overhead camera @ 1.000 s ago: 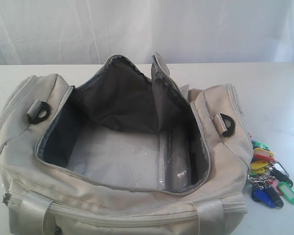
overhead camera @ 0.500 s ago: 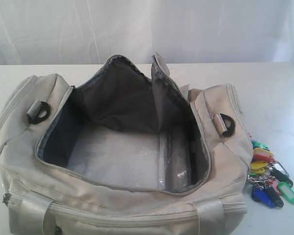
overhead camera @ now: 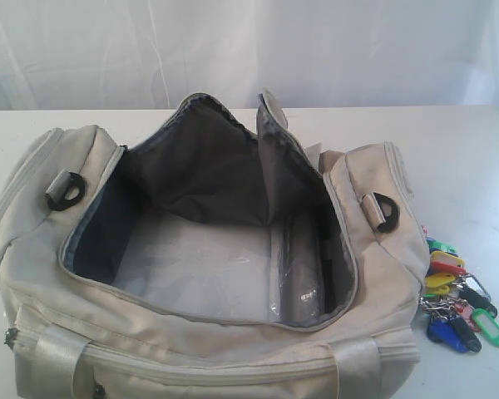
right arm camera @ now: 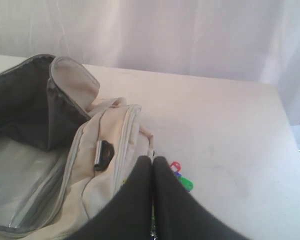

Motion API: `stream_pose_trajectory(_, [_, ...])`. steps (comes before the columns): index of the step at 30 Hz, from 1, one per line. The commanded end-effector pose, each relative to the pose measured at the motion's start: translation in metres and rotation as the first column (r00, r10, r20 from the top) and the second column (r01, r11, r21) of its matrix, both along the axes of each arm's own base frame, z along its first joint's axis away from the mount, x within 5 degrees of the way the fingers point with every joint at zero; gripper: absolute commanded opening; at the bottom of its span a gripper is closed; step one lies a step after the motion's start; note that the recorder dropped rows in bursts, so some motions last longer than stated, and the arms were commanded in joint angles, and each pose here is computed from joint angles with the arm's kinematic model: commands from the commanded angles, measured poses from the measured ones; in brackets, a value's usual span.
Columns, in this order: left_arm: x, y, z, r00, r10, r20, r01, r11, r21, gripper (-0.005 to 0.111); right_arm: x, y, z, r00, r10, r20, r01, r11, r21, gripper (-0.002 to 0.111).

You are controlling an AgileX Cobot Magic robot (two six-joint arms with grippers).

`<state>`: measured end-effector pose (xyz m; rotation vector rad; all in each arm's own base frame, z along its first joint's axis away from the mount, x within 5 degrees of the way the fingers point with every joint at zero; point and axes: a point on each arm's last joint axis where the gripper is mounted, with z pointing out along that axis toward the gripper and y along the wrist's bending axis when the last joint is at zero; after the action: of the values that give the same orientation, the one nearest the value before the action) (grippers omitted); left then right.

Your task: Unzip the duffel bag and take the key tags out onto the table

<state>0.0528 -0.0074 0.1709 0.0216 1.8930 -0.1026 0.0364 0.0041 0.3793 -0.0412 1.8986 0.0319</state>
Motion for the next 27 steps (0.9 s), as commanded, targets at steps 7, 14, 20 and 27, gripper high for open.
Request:
stream_pose_trajectory(7, [0.000,0.000,-0.001,1.000,0.005,0.005,-0.005,1.000,-0.014,0.000,-0.027,-0.001,0.003,0.991,-0.072,0.110,0.073,0.997,-0.002,0.000])
stream_pose_trajectory(14, [0.000,0.000,-0.001,1.000,0.005,0.005,-0.005,1.000,-0.014,0.000,-0.025,-0.001,-0.005,0.993,-0.074,0.096,0.074,0.997,-0.003,0.000])
stream_pose_trajectory(20, [0.000,0.000,-0.001,1.000,0.005,0.005,-0.005,1.000,-0.014,0.000,-0.022,-0.001,-0.058,0.997,-0.073,0.008,0.073,0.997,-0.002,0.000])
stream_pose_trajectory(27, [0.000,0.000,-0.001,1.000,0.005,0.005,-0.005,1.000,-0.014,0.000,-0.009,-0.003,-0.103,0.972,-0.087,0.218,0.087,0.996,0.011,0.000])
